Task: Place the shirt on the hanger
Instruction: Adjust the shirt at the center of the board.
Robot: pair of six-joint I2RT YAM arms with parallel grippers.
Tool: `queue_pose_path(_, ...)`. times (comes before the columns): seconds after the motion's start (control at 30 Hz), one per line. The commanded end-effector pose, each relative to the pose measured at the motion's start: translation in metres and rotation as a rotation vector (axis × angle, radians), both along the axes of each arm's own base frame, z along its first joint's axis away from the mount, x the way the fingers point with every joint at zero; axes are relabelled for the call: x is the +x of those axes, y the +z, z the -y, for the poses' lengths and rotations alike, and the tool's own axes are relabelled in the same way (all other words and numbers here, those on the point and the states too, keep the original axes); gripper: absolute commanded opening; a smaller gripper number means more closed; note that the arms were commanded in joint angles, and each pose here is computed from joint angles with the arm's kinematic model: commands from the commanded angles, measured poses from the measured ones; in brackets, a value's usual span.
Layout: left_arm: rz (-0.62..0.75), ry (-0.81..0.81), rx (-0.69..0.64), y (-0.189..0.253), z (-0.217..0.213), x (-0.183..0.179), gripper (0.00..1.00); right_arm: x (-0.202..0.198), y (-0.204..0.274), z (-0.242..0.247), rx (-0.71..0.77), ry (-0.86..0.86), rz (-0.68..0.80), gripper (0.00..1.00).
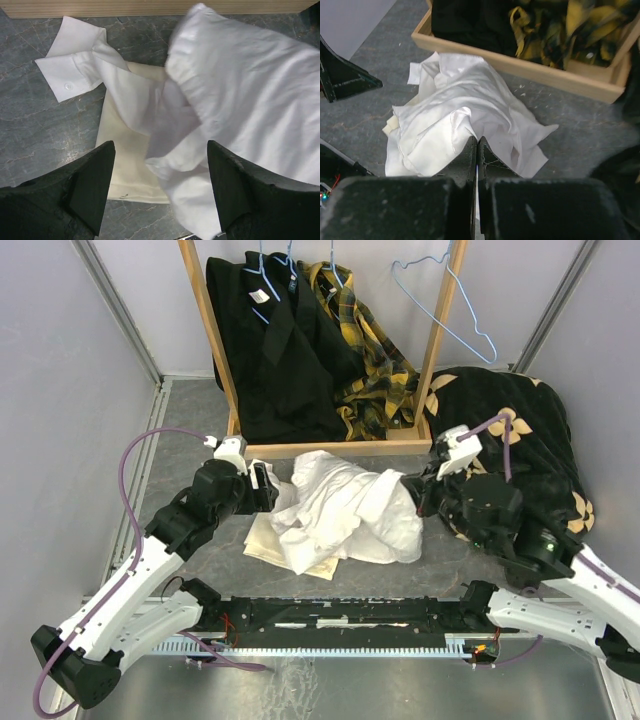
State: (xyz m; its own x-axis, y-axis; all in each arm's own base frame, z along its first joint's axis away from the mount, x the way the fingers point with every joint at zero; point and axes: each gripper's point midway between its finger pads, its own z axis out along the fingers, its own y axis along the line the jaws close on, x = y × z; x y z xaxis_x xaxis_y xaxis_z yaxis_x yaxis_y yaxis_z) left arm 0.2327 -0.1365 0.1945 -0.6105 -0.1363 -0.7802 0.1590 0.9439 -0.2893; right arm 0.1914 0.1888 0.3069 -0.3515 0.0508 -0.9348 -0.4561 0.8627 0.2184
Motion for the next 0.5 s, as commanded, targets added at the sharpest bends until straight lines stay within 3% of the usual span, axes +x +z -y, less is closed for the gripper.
queue_pose_path(0.0, 0.061, 0.027, -0.025, 0.018, 0.001, 0.010, 0.80, 0.009, 0.058, 0.036, -0.064, -0.100, 0.136, 0.00)
queue_pose_path(0.27, 0.064, 0.034, -0.016, 0.017, -0.002, 0.009, 0.80, 0.015, 0.095, 0.061, -0.164, -0.168, 0.223, 0.00)
queue_pose_path(0.47, 0.060, 0.037, -0.015, 0.014, -0.003, 0.008, 0.80, 0.015, 0.096, 0.057, -0.181, -0.150, 0.220, 0.00)
